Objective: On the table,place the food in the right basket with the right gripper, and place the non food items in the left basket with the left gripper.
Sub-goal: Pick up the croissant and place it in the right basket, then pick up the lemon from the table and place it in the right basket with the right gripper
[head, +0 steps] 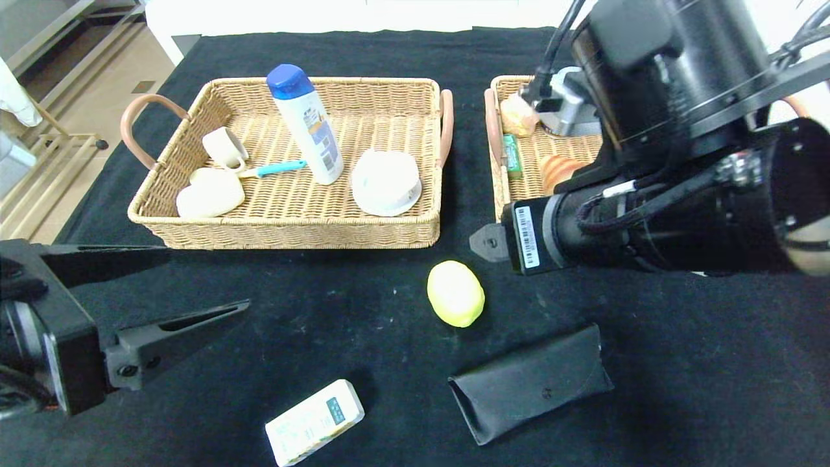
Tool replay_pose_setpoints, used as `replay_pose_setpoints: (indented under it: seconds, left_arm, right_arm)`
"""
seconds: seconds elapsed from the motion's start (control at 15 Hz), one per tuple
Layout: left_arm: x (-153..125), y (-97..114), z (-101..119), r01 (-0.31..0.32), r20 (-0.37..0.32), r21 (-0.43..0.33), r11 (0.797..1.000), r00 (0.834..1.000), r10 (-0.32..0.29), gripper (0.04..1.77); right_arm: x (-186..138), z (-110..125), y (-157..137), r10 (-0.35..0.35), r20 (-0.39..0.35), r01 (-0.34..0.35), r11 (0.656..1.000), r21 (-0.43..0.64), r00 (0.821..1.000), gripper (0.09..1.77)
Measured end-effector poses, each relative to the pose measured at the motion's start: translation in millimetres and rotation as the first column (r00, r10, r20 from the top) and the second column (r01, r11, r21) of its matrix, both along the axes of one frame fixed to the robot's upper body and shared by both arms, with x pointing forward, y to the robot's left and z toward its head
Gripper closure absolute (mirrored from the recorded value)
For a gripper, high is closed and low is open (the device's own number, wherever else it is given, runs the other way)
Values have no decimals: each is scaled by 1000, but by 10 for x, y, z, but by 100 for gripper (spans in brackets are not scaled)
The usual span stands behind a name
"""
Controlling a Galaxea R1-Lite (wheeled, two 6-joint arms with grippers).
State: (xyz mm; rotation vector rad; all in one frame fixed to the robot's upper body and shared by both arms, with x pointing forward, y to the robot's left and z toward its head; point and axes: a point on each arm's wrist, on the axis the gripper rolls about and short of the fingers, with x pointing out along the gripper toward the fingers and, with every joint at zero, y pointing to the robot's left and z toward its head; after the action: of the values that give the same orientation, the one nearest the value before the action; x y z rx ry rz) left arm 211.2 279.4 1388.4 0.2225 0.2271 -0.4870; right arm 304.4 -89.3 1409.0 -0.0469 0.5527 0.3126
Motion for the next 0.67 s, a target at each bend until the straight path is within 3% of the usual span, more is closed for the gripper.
replay_pose_setpoints:
  seconds: [0.27,0.67]
  left_arm:
    - [-72,33,49,-1,30,-11,1000,1000,2,9]
    - [-121,57,83,-2,53,-21,1000,999,4,9]
  right_arm:
    - [109,-226,287,-78,-9,78,997,15,997,16]
    - [75,-431,598,-49,-9,49,999,-13,999,16]
